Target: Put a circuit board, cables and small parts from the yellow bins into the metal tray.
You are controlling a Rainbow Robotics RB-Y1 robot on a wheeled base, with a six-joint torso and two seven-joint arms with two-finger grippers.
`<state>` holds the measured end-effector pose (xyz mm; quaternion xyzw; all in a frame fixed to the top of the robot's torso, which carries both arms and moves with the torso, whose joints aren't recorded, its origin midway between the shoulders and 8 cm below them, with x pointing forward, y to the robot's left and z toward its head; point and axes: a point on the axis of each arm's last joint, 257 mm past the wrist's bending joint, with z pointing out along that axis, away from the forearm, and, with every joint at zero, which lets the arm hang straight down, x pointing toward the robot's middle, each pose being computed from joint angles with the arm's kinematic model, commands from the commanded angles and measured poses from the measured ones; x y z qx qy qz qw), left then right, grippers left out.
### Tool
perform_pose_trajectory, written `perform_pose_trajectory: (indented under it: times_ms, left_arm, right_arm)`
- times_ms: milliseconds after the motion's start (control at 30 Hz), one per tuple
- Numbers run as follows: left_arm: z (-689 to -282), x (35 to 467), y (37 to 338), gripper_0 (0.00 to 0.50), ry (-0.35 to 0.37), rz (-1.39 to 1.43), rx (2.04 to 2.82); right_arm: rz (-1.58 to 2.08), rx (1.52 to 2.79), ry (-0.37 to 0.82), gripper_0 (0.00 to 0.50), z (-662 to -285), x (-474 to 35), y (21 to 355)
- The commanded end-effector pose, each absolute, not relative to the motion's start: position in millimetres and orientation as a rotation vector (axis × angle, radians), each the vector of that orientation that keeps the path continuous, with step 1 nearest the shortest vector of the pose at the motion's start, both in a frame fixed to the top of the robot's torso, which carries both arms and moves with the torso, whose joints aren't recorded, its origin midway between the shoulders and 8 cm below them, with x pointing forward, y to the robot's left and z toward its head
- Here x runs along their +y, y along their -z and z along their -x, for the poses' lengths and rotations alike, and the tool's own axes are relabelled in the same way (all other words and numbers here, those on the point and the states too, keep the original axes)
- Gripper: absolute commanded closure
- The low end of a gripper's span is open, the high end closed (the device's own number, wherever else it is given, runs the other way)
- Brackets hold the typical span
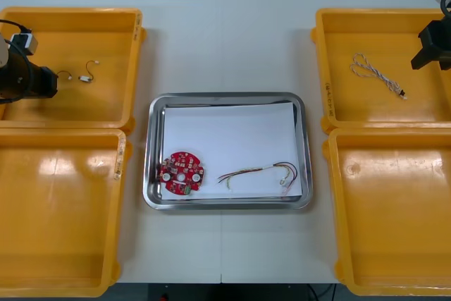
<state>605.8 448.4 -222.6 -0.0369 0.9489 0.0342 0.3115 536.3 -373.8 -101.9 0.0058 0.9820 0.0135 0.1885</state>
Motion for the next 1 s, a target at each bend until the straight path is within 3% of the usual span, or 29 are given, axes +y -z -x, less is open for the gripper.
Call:
perform_pose_trajectory:
  times_ms: [33, 467, 833, 1000]
  left_arm:
    - [-606.5, 443.2, 221.3, 0.5, -0.11, 0.015, 2.52]
    - [-588.9, 440.6, 183.4, 0.5, -0.1, 0.022, 2.566]
    - [-550.2, 440.5, 140.5, 0.5, -0.21, 0.028, 2.649]
    - [-529.8, 436.2, 127.4, 0.499, -0.249, 0.036, 2.667]
  right_arm:
    - [-0.037, 2.66, -0.018, 0.0, -553.0, -391.4, 61.9]
    - [-0.15, 2.603, -0.042, 0.0, -566.8, -425.2, 65.9]
    - [-0.146, 2.592, -0.112, 0.0, -582.1, -424.7, 80.4]
    - [-0.094, 2.589, -0.087, 0.0, -586.3, -422.9, 82.9]
